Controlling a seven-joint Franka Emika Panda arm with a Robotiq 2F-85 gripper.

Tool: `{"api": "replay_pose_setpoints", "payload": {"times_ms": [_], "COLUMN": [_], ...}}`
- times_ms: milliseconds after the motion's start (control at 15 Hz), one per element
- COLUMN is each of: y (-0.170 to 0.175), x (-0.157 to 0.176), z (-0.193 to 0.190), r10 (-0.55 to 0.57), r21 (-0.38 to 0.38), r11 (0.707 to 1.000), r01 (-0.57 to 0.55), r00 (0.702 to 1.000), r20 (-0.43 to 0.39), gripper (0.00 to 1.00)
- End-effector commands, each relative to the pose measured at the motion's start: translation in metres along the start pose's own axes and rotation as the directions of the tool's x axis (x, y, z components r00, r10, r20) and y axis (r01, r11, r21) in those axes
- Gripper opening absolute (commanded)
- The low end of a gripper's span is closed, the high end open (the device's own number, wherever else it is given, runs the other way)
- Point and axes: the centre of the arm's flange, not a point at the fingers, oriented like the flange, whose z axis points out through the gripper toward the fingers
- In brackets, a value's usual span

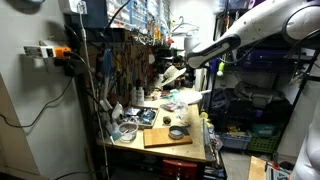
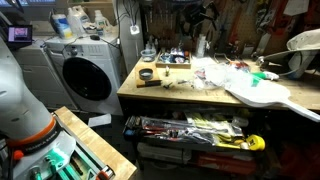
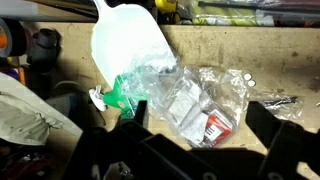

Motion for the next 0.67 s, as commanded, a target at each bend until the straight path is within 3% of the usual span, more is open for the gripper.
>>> {"api": "replay_pose_setpoints", "payload": {"times_ms": [0, 133, 267, 600], "y": [0.001, 0.001, 0.014, 0.047], "x": [0.0, 0.0, 0.017, 0.047], "z": [-0.001, -0.001, 0.008, 0.053], "r10": [0.0, -0.001, -0.003, -0.163], "r21": [-0.002, -0.003, -0.002, 0.024], "r11": [1.0, 1.0, 1.0, 0.987], "r01": [0.0, 0.001, 0.003, 0.161], "r00": [1.0, 1.0, 0.999, 0.979], "r20": [-0.001, -0.002, 0.053, 0.122], "gripper": [1.0, 1.0, 1.0, 1.0]}}
